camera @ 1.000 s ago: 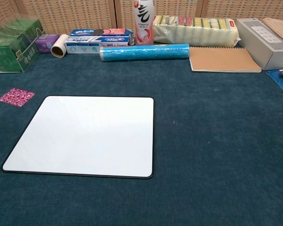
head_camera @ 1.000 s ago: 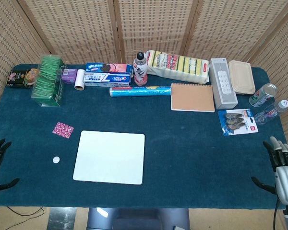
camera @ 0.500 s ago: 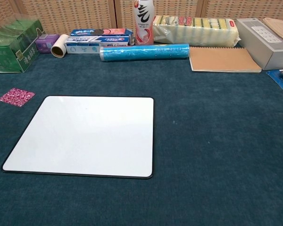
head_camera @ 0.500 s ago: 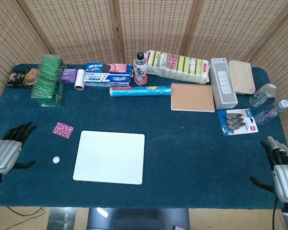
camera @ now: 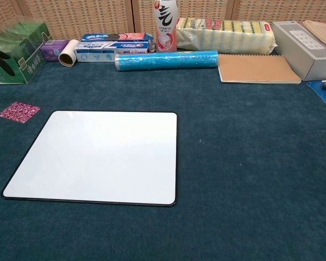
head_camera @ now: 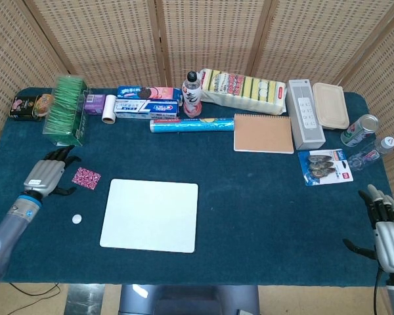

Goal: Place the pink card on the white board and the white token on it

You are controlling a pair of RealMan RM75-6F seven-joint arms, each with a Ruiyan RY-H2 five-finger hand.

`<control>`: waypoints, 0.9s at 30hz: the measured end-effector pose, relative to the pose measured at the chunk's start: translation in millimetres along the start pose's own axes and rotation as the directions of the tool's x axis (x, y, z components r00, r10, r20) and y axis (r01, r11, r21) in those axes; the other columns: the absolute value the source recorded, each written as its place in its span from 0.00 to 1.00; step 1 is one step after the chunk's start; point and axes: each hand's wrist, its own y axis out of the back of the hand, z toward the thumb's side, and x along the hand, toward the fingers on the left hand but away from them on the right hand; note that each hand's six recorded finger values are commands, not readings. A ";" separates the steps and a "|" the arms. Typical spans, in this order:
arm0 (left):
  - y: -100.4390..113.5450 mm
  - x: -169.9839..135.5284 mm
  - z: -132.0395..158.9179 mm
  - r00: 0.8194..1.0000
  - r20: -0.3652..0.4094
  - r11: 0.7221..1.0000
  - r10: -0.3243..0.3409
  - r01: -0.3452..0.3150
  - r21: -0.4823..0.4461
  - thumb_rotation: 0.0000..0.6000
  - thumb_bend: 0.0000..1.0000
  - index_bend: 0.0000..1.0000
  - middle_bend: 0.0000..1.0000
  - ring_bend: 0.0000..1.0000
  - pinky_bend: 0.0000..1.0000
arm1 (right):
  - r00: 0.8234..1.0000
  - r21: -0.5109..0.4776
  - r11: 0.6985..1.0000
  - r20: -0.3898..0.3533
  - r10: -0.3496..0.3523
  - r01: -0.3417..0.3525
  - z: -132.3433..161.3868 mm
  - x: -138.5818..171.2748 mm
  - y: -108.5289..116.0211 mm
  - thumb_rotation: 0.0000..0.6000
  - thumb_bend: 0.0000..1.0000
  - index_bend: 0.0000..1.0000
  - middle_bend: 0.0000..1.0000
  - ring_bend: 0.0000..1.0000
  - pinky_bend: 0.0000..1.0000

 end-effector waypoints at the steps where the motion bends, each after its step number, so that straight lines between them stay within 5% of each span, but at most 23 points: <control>1: -1.7 4.1 1.6 1.000 0.000 1.000 -0.001 0.001 0.001 1.00 0.21 0.22 0.00 0.00 0.07 | 1.000 0.001 1.000 0.000 0.001 -0.001 0.2 -0.1 -0.4 1.00 0.00 0.02 0.00 0.00 0.00; 13: -37.7 37.1 22.3 0.998 -0.003 0.996 -0.056 0.056 0.071 1.00 0.21 0.22 0.00 0.00 0.07 | 1.000 0.006 1.000 0.014 0.012 -0.012 -2.6 -3.0 -4.7 1.00 0.00 0.02 0.00 0.00 0.00; 27: -36.1 34.2 11.3 0.998 -0.021 0.995 -0.059 0.060 0.077 1.00 0.21 0.22 0.00 0.00 0.07 | 1.000 0.007 1.000 0.019 0.012 -0.012 -3.6 -3.5 -4.5 1.00 0.00 0.02 0.00 0.00 0.00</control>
